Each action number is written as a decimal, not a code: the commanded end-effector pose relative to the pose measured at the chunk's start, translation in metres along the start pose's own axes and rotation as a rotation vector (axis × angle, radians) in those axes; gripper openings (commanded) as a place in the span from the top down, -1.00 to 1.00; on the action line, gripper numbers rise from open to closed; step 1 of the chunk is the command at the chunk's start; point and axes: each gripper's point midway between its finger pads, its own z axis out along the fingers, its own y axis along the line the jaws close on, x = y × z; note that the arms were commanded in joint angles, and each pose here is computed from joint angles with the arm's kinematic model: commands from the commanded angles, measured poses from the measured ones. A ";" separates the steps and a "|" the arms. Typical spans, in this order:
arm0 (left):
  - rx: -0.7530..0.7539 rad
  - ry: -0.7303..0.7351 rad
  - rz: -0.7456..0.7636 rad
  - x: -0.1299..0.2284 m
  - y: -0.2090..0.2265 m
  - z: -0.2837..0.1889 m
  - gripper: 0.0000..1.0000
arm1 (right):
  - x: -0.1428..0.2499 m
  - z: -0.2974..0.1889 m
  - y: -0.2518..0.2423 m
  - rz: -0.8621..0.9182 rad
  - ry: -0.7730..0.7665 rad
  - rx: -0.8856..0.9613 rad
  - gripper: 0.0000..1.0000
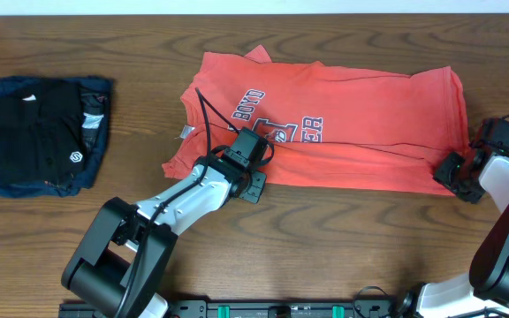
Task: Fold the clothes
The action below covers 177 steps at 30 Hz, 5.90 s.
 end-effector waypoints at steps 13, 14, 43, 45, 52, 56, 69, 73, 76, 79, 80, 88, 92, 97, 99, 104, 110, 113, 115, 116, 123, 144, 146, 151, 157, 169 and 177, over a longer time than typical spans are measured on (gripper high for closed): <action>-0.128 -0.321 0.007 -0.083 0.015 -0.061 0.88 | 0.015 0.006 -0.009 -0.017 0.038 0.042 0.20; -0.122 -0.359 0.004 -0.092 0.013 -0.065 0.88 | 0.015 0.006 -0.009 -0.017 0.039 0.042 0.20; -0.247 -0.007 -0.292 -0.005 0.115 -0.033 -0.30 | 0.016 0.006 -0.009 -0.018 0.045 0.044 0.19; -0.210 -0.015 -0.312 -0.008 0.115 -0.028 -0.29 | 0.017 0.006 -0.009 -0.018 0.047 0.044 0.20; -0.171 0.008 -0.329 -0.006 0.115 -0.008 0.16 | 0.017 0.006 -0.009 -0.018 0.049 0.045 0.19; -0.173 0.011 -0.328 -0.006 0.116 -0.003 0.44 | 0.017 0.006 -0.009 -0.018 0.049 0.045 0.20; -0.272 -0.175 -0.348 -0.052 0.159 -0.034 0.85 | 0.017 0.006 -0.009 -0.018 0.049 0.045 0.20; -0.277 -0.167 -0.362 -0.049 0.164 -0.035 0.39 | 0.017 0.006 -0.009 -0.018 0.049 0.045 0.19; -0.276 -0.136 -0.362 -0.041 0.162 -0.033 0.09 | 0.017 0.006 -0.009 -0.018 0.049 0.045 0.20; -0.237 -0.087 -0.361 -0.031 0.154 -0.031 0.04 | 0.017 0.006 -0.009 -0.018 0.050 0.045 0.20; -0.215 -0.065 -0.362 -0.026 0.150 -0.029 0.04 | 0.018 0.006 -0.010 -0.018 0.051 0.046 0.20; -0.185 0.030 -0.380 0.008 0.140 -0.014 0.05 | 0.021 0.005 -0.012 -0.020 0.061 0.058 0.20; -0.187 0.075 -0.382 0.027 0.139 -0.006 0.05 | 0.035 0.003 -0.024 -0.026 0.119 0.117 0.33; -0.190 0.165 -0.393 0.050 0.135 -0.009 0.16 | 0.053 -0.003 -0.049 0.021 0.189 0.222 0.49; -0.193 0.218 -0.410 0.062 0.132 -0.011 0.20 | 0.063 -0.007 -0.061 0.067 0.230 0.264 0.53; -0.210 0.346 -0.479 0.093 0.126 -0.021 0.38 | 0.079 -0.015 -0.086 0.149 0.306 0.322 0.51; -0.239 0.376 -0.505 0.104 0.125 -0.044 0.45 | 0.083 -0.019 -0.092 0.206 0.326 0.309 0.49; -0.233 0.307 -0.503 0.093 0.125 -0.056 0.44 | 0.073 -0.022 -0.078 0.189 0.293 0.226 0.43; -0.224 0.237 -0.504 0.082 0.124 -0.067 0.41 | 0.064 -0.028 -0.066 0.175 0.262 0.158 0.34; -0.217 0.215 -0.504 0.078 0.124 -0.070 0.38 | 0.061 -0.031 -0.063 0.178 0.251 0.141 0.30; -0.173 0.026 -0.501 0.048 0.120 -0.098 0.04 | 0.034 -0.055 -0.039 0.133 0.112 -0.016 -0.13; -0.172 0.017 -0.501 0.047 0.120 -0.101 0.03 | 0.038 -0.015 -0.050 0.151 0.063 0.035 0.17; -0.173 0.016 -0.501 0.047 0.120 -0.101 0.03 | 0.037 -0.014 -0.050 0.151 0.053 0.032 0.38; -0.173 0.017 -0.501 0.047 0.120 -0.101 0.03 | 0.037 -0.014 -0.050 0.151 0.052 0.031 0.97; -0.172 0.012 -0.500 0.046 0.120 -0.101 0.03 | 0.019 -0.021 -0.033 0.154 0.017 -0.063 0.98; -0.168 -0.031 -0.498 0.035 0.122 -0.101 0.03 | -0.040 -0.037 -0.021 0.163 -0.176 -0.125 0.37; -0.133 -0.173 -0.483 0.000 0.123 -0.103 0.03 | 0.032 -0.035 -0.020 0.158 0.124 -0.128 0.54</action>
